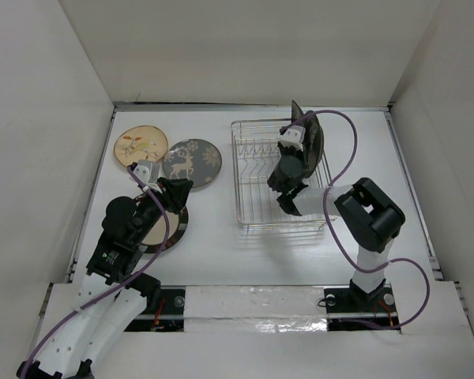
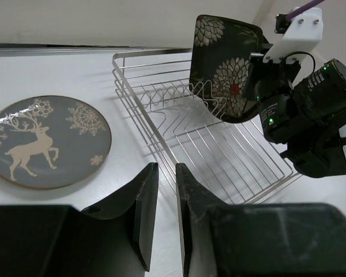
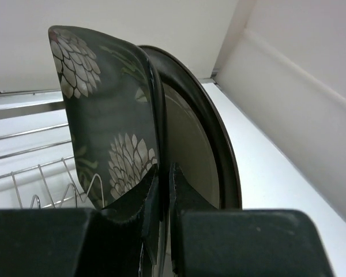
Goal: Load the plates into the dish rack
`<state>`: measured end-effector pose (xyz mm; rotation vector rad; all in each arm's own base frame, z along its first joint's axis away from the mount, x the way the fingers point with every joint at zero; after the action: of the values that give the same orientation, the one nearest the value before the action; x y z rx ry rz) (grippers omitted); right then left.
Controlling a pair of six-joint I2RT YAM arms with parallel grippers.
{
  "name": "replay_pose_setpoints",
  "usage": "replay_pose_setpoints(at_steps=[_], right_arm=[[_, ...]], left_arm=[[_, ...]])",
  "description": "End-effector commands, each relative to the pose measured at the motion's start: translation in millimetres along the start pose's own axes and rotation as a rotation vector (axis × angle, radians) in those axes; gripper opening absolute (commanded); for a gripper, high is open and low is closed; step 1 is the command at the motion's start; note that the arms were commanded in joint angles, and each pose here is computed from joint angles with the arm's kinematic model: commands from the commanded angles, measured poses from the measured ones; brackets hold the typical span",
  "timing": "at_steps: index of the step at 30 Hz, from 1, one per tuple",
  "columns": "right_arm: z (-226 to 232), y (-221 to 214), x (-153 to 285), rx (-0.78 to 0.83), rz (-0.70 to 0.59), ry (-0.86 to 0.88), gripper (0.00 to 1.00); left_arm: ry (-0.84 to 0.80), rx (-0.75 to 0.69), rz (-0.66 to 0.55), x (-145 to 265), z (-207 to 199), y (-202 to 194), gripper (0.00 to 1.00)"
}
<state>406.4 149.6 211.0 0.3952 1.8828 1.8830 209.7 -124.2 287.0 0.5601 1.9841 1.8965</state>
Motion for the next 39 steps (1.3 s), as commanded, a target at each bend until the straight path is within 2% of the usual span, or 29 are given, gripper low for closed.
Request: replay_pose_setpoints(at_steps=[1,3,4,6,8,11,19,24,27,28,30,31,33,34,36,39], right_arm=[[-4,28,16,-0.328,-0.062,-0.080,0.00],[-6,21,22,-0.326,-0.046,-0.096,0.00],[-6,18,28,-0.325,-0.032,-0.107,0.03],[-8,11,34,-0.291,-0.013,-0.120,0.12],[-15,8,39,-0.279,-0.003,-0.145,0.25],[-23,1,51,-0.262,0.012,-0.163,0.37],[-22,-20,68,-0.223,0.055,-0.172,0.40],[-29,10,66,-0.258,0.042,-0.166,0.45],[-35,35,68,-0.305,0.033,-0.155,0.56],[-35,42,71,-0.314,0.031,-0.140,0.65],[-35,54,78,-0.334,0.029,-0.112,0.75],[-38,66,80,-0.367,0.020,-0.097,0.82],[-37,76,88,-0.366,0.019,-0.065,0.89],[-37,86,90,-0.376,0.015,-0.052,0.92],[-33,96,101,-0.343,0.014,-0.009,0.91],[-26,115,114,-0.341,0.006,0.059,0.71]], left_arm=[[-0.017,0.001,-0.048,-1,-3,12,0.16],[-0.020,0.003,-0.057,1,-4,14,0.16],[-0.015,0.003,-0.062,2,-4,15,0.16],[-0.015,0.003,-0.061,1,-3,15,0.16],[-0.024,0.005,-0.059,1,-5,14,0.16],[-0.025,0.004,-0.063,1,-5,15,0.16],[-0.017,0.007,-0.067,2,-4,16,0.16],[-0.011,0.015,-0.055,-1,-3,13,0.16],[-0.009,0.022,-0.055,-3,-3,15,0.16],[-0.004,0.028,-0.048,-5,-2,13,0.16],[0.004,0.034,-0.039,-7,-1,11,0.15],[0.015,0.040,-0.028,-10,1,9,0.11],[0.032,0.053,-0.012,-13,3,6,0.00],[0.046,0.058,-0.004,-15,7,4,0.00],[0.050,0.090,0.016,-21,11,-1,0.00],[0.050,0.126,0.046,-29,11,-7,0.00]])
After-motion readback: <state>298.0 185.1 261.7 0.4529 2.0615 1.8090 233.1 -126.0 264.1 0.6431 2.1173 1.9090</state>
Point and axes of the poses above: each gripper's point midway between its finger pads, its own x axis back along the fingers, its own z axis along the line the jaws close on, y = z × x, the point moved 3 cm from there along x, back along the fingers, and after that the axes turned 15 degrees about -x, right-handed, at the moved point
